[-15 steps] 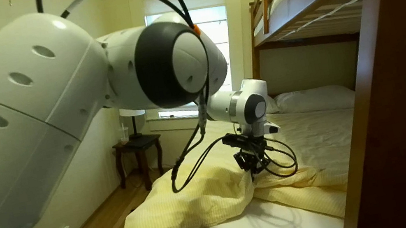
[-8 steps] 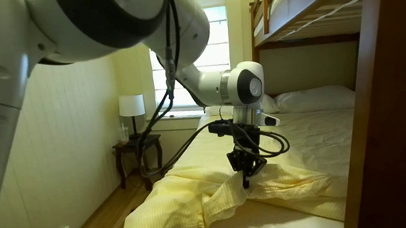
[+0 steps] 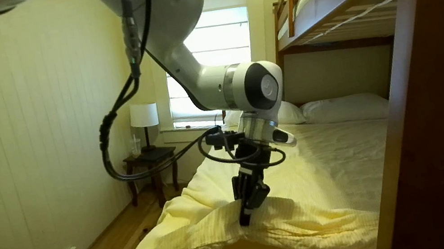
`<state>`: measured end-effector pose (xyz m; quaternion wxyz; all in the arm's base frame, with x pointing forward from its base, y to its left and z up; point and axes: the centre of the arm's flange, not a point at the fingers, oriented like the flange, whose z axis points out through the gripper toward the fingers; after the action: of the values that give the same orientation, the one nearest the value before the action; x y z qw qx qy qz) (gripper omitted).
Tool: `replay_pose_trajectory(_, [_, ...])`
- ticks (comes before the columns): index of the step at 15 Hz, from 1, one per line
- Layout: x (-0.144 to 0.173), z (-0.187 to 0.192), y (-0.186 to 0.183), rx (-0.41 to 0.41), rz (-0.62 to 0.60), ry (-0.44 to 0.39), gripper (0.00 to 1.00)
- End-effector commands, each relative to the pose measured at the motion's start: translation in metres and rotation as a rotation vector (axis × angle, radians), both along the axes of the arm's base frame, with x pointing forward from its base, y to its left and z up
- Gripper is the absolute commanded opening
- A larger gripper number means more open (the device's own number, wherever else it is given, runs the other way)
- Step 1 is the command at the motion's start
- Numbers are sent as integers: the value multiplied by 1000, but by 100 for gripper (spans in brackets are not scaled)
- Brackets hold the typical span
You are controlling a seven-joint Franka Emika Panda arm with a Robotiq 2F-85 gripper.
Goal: Straighten the yellow blanket
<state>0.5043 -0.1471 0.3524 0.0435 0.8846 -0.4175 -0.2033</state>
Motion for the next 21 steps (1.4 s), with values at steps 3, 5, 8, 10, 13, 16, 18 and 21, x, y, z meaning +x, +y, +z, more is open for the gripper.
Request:
replay_pose_trajectory(3, [-96, 25, -23, -75, -193, 127, 1])
replay_pose_trajectory(5, [-109, 27, -30, -93, -248, 137, 30])
replay_pose_trajectory(8, [-138, 29, -55, -165, -293, 214, 43])
replay_pose_trajectory(10, [-163, 41, -84, -191, -253, 232, 57])
replay_pose_trajectory(13, [-137, 63, -91, -231, -145, 149, 78])
replay_pose_trajectory(16, [-83, 76, -55, -218, -14, 67, 100])
replay_pose_trajectory(18, [-50, 76, -12, -207, 94, 17, 100])
replay_pose_trajectory(21, [-12, 73, 57, -179, 251, -73, 100])
